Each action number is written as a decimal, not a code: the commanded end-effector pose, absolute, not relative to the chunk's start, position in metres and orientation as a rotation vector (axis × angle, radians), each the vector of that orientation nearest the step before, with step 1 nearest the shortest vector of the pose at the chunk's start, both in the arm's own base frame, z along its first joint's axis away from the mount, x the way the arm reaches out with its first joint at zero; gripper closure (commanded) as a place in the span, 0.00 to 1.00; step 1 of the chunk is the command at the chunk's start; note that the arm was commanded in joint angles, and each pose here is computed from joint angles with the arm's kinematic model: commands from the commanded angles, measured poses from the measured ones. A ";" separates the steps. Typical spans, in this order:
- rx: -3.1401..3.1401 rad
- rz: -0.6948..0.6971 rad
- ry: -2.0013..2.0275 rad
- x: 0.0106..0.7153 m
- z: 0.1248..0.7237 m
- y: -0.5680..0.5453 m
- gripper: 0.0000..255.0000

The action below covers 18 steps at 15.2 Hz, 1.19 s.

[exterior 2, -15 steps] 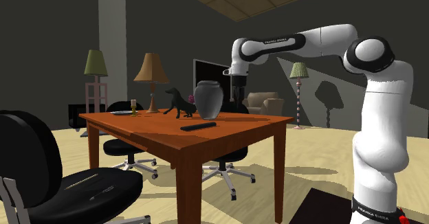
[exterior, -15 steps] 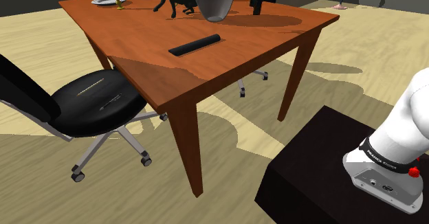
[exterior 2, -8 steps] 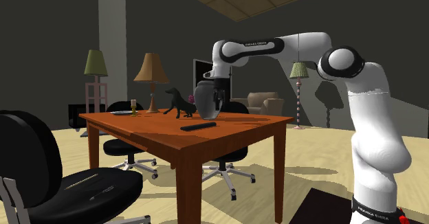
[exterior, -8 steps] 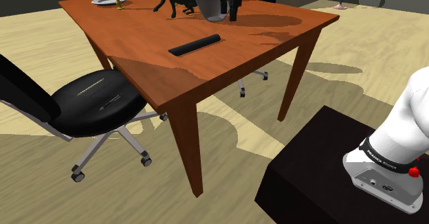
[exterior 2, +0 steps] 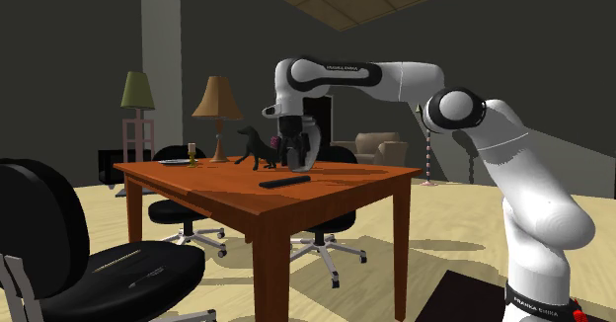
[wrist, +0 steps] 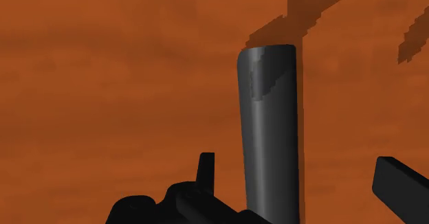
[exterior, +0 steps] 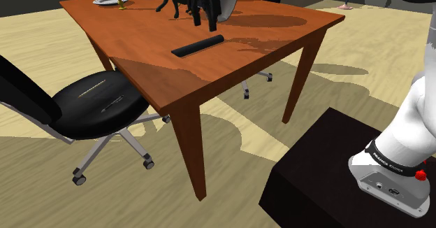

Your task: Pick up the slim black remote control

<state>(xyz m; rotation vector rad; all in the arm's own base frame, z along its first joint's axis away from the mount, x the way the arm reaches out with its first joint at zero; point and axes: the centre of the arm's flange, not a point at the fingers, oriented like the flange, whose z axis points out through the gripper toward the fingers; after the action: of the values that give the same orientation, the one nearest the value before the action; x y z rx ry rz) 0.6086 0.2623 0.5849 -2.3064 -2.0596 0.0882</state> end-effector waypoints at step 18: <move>-2.267 0.097 -2.096 0.609 0.543 0.273 1.00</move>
<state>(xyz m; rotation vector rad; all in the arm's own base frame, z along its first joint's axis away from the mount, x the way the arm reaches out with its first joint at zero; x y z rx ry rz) 0.6088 0.2730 0.5448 -2.2680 -2.0973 0.0921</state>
